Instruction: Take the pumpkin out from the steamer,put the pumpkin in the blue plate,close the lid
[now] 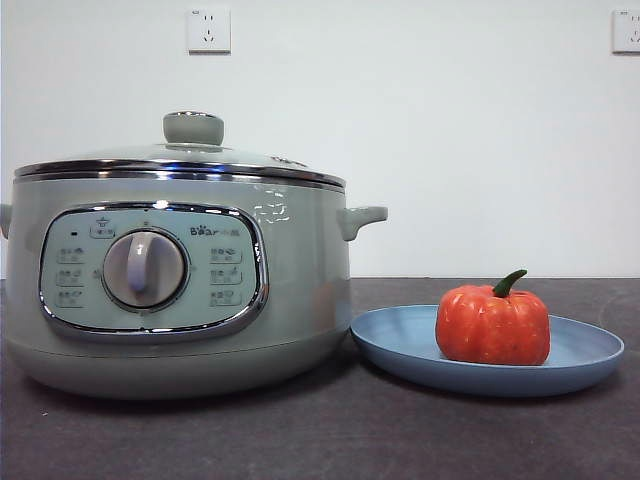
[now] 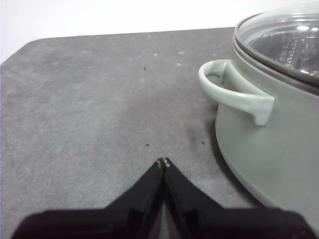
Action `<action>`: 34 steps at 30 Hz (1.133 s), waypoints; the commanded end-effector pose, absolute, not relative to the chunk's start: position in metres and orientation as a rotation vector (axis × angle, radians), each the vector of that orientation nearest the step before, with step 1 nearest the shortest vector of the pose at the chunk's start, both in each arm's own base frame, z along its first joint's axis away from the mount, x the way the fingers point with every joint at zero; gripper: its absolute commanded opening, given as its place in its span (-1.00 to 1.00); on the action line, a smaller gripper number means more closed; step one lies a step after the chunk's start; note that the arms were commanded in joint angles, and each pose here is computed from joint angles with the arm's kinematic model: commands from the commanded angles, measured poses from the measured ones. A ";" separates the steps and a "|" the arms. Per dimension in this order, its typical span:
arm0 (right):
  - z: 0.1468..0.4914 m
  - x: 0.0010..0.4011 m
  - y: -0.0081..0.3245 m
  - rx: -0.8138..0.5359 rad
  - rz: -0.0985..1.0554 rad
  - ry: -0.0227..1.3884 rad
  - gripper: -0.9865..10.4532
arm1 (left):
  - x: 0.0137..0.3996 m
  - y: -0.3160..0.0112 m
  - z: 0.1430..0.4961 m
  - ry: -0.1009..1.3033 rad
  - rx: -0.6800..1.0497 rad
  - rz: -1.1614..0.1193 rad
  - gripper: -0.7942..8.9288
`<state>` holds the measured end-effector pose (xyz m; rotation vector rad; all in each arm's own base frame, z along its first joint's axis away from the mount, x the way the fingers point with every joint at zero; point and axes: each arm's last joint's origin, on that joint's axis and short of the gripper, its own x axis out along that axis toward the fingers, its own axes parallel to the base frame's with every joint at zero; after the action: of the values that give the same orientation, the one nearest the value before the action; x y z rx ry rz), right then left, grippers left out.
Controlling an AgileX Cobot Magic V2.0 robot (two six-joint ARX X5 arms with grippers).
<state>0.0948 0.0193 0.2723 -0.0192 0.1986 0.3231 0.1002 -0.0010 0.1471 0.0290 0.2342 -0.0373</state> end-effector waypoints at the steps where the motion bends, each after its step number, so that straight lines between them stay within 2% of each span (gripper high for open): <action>1: 0.250 0.092 0.011 -0.035 0.266 0.196 -0.86 | 0.100 -0.001 0.142 0.248 0.022 -0.033 -0.84; 8: 0.193 0.093 0.008 -0.060 0.237 0.104 -0.86 | 0.100 -0.001 0.142 0.248 0.022 -0.033 -0.84; 15: 0.156 0.096 0.008 -0.054 0.235 0.161 -0.86 | 0.100 -0.001 0.142 0.248 0.022 -0.033 -0.84; 34: 0.148 0.097 0.008 -0.054 0.213 0.188 -0.86 | 0.100 -0.001 0.142 0.248 0.022 -0.033 -0.84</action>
<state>0.0962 0.0077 0.1523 -0.0505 0.1777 0.2140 0.1000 -0.0010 0.1465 0.0289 0.2399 -0.0374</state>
